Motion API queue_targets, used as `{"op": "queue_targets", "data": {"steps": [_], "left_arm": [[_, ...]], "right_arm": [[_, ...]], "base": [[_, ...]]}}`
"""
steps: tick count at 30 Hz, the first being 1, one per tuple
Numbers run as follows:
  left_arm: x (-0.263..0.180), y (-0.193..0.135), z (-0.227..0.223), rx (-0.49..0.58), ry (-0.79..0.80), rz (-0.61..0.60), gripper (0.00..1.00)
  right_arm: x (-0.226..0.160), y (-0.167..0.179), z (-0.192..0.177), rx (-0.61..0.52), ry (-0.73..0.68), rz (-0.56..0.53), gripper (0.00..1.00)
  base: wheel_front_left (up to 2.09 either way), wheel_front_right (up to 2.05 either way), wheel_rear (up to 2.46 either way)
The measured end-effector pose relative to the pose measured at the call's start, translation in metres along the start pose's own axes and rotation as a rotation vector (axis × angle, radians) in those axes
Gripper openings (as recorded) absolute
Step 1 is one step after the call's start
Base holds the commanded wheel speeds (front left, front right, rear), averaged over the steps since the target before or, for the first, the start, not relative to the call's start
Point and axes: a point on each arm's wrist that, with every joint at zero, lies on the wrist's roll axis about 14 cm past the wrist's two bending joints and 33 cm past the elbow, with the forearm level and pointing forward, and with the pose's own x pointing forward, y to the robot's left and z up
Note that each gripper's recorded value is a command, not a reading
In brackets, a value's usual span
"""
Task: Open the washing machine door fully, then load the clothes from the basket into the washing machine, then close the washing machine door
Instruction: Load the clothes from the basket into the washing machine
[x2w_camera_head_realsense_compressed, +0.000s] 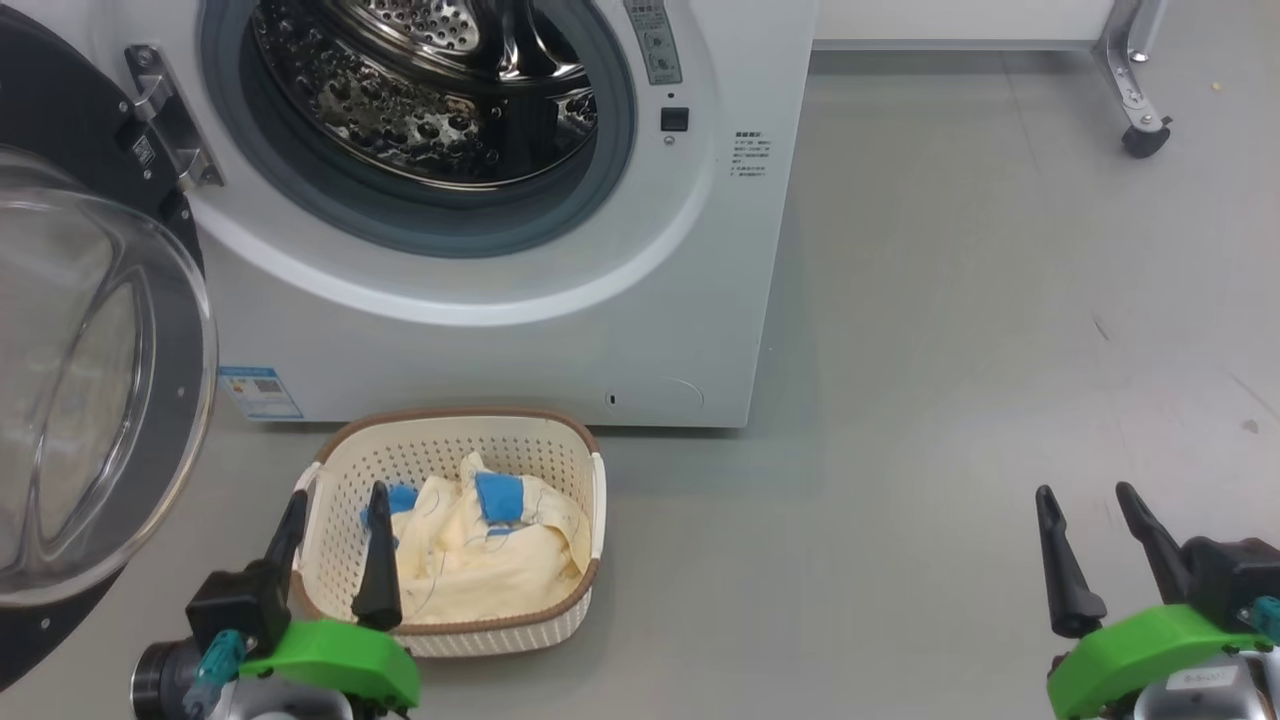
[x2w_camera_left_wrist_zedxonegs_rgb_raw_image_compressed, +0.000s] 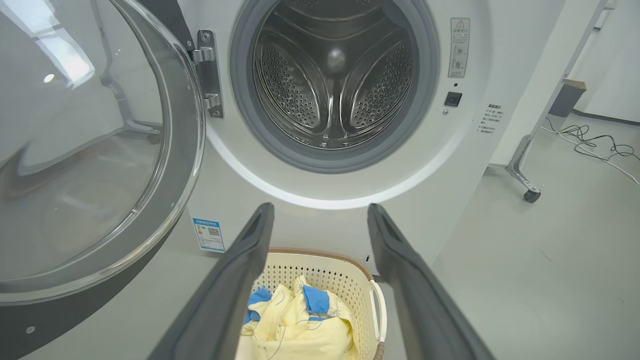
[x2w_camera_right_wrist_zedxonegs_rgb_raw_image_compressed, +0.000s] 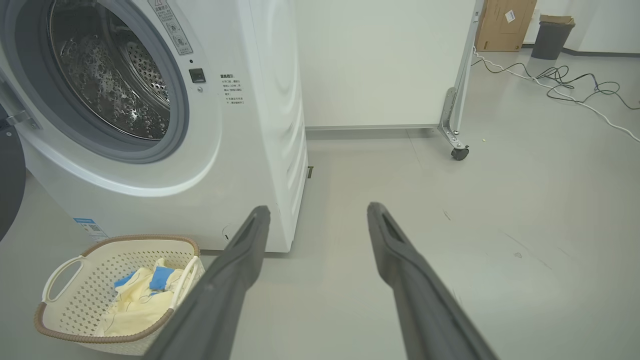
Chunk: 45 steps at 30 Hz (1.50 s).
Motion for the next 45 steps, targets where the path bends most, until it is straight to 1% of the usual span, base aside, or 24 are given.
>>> {"op": "queue_targets", "data": {"steps": [9, 16, 39, 45], "left_arm": [[0.003, 0.0, -0.003, 0.011, 0.008, -0.001, 1.0], [0.008, -0.001, 0.0, 0.012, -0.002, -0.005, 1.0], [0.005, -0.007, -0.007, 0.02, 0.031, -0.025, 1.0], [0.004, -0.006, -0.036, 0.038, 0.14, -0.031, 1.0]], "right_arm": [[0.001, -0.001, -0.003, 0.008, 0.007, -0.002, 1.0], [0.004, 0.0, -0.004, 0.008, 0.011, 0.0, 1.0], [0.006, 0.003, -0.004, 0.009, 0.008, 0.009, 1.0], [0.009, 0.004, -0.01, 0.01, 0.029, 0.012, 1.0]], "base": [[1.91, -1.9, -0.01], [1.02, -1.02, 0.0], [0.05, -0.05, 0.0], [0.0, 0.0, 0.0]]}}
